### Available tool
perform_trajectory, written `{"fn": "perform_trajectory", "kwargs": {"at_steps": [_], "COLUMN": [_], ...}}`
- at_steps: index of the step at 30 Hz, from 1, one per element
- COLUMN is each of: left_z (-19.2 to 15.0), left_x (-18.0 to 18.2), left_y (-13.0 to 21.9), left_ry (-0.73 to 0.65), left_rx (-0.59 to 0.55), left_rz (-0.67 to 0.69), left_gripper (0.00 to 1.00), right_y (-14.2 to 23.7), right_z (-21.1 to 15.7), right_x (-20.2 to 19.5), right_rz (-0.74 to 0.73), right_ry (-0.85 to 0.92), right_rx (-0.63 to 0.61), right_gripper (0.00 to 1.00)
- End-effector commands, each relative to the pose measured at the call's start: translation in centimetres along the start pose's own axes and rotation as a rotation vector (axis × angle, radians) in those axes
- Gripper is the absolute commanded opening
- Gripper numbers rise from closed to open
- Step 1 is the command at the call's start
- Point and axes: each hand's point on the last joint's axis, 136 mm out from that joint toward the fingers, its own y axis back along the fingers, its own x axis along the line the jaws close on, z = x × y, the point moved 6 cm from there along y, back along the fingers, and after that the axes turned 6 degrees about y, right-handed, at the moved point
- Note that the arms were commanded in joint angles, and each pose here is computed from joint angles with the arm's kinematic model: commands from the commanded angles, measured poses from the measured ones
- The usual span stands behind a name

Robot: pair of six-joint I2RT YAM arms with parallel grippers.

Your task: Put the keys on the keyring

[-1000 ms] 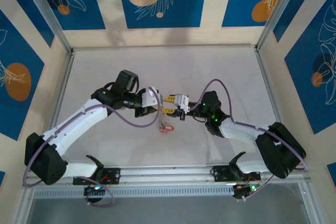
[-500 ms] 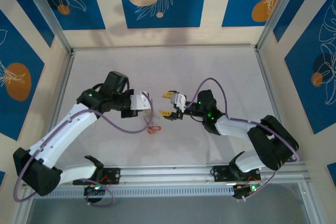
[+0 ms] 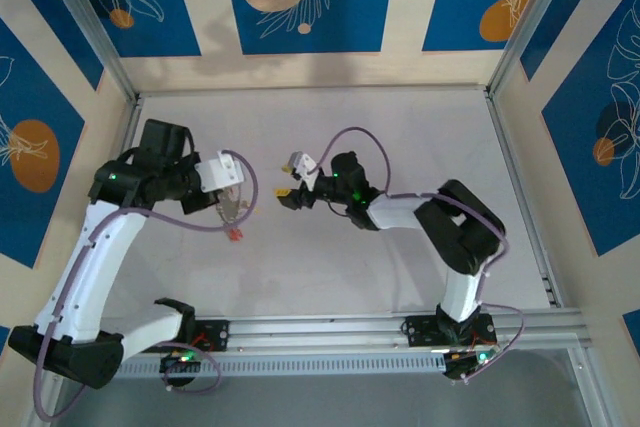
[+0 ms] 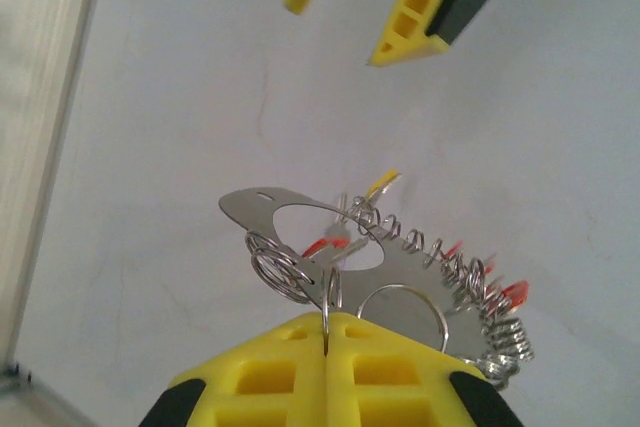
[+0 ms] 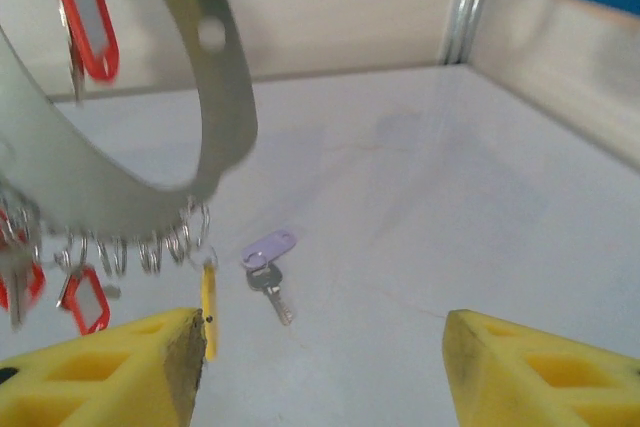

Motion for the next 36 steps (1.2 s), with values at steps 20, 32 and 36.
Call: {"fn": "perform_trajectory", "kwargs": {"at_steps": [20, 32, 36], "left_z": [-7.0, -7.8, -8.0], "left_x": [11.7, 11.5, 11.3], "left_y": [4.5, 3.0, 2.4], "left_ry": [0.629, 0.662, 0.672], "left_rx": [-0.055, -0.076, -0.079], "left_rz": [0.538, 0.495, 0.479], "left_gripper": [0.0, 0.0, 0.0], "right_y": [-14.0, -15.3, -15.7], "right_z": [-5.2, -6.3, -5.9], "right_x": [0.0, 1.0, 1.3], "right_rz": [-0.009, 0.053, 0.067], "right_ry": [-0.284, -0.356, -0.377], "right_rx": [0.828, 0.821, 0.812], "right_gripper": [0.69, 0.79, 0.77]}}
